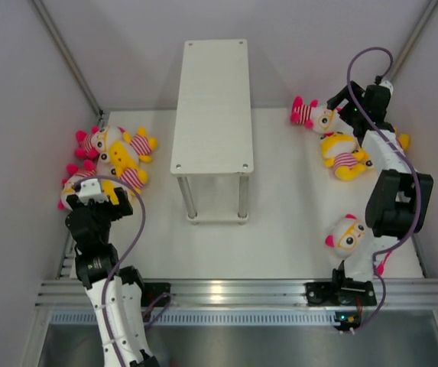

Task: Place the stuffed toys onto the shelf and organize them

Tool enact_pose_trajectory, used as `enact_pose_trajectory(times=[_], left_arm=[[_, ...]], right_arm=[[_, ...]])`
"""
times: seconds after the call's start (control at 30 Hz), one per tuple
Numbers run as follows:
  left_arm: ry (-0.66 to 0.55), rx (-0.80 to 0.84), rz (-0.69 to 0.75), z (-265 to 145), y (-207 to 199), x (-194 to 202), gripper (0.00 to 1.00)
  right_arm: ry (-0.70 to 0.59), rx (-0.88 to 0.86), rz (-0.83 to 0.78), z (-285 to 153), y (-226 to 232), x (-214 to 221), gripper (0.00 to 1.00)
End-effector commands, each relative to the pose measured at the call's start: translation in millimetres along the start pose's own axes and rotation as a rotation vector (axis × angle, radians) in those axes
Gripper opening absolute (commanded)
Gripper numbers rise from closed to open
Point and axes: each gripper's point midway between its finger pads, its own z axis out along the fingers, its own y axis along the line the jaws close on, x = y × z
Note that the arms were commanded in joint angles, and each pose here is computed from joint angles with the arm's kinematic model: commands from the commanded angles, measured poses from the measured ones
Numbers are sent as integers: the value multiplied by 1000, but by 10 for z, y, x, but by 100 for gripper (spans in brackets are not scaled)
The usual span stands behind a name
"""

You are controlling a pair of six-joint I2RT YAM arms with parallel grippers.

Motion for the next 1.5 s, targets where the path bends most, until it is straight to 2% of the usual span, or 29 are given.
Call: enact_pose_trajectory(times=[0.0,0.2,0.33,0.4,0.5,0.53,0.57,0.63,0.73,0.77,0.8,0.83,0.87,0.93,1.0,1.03,1.07,1.13,1.17,1.2,1.23,1.27,1.3,1.4,1.47], left_arm=[[-33,48,6,-8,-85,-193,99],[3,31,42,50,-11,-142,99],[-6,62,36,60,-62,-242,99],[-17,88,34,49,-109,-322,99],[-19,122,38,23,-166,-408,98],[-15,157,41,8,-225,-420,93],[-11,165,36,0,-241,-437,89],[8,183,21,-41,-282,-487,79],[58,206,21,-112,-325,-503,77],[54,206,30,-143,-326,-590,78],[107,211,24,-151,-329,-513,79],[125,214,30,-162,-330,-519,82],[121,210,57,-185,-314,-620,86],[210,209,65,-195,-284,-520,90],[258,173,109,-180,-182,-567,92],[312,170,113,-217,-168,-502,93],[312,150,148,-233,-117,-612,93],[405,184,143,-248,-140,-545,95],[383,207,165,-273,-170,-727,96],[409,266,149,-243,-251,-745,99],[400,299,151,-260,-305,-833,99],[360,325,165,-303,-357,-1049,99],[326,394,152,-302,-479,-1174,99],[188,528,155,-432,-742,-1665,99],[82,673,141,-654,-1015,-2039,99]], right_arm=[[31,52,70,329,-247,-111,91],[202,-7,104,1034,-372,283,85],[173,-24,128,1253,-441,367,81],[157,-54,107,1320,-409,349,72],[137,-74,60,1378,-364,291,38],[128,-81,50,1375,-341,250,11],[116,-89,25,1361,-314,196,0],[74,-117,-18,1247,-187,-11,0],[1,-172,-140,1015,71,-309,0],[-54,-200,-214,781,243,-532,0],[-74,-219,-250,645,347,-613,0],[-178,-278,-355,342,633,-891,0],[-222,-306,-410,171,775,-1000,0],[-333,-385,-544,-360,1222,-1217,0],[-412,-434,-734,-694,1490,-1306,0],[-480,-473,-836,-1020,1727,-1370,0],[-513,-531,-885,-1203,1882,-1365,0],[-599,-613,-1031,-1643,2114,-1393,0],[-590,-641,-1093,-1741,2142,-1327,0],[-600,-713,-1162,-1905,2308,-1196,0],[-658,-720,-1276,-2126,2406,-1191,0],[-677,-725,-1319,-2242,2452,-1181,0],[-637,-749,-1347,-2299,2450,-1063,0],[-690,-786,-1404,-2680,2588,-1042,0],[-738,-834,-1423,-2932,2724,-957,0]])
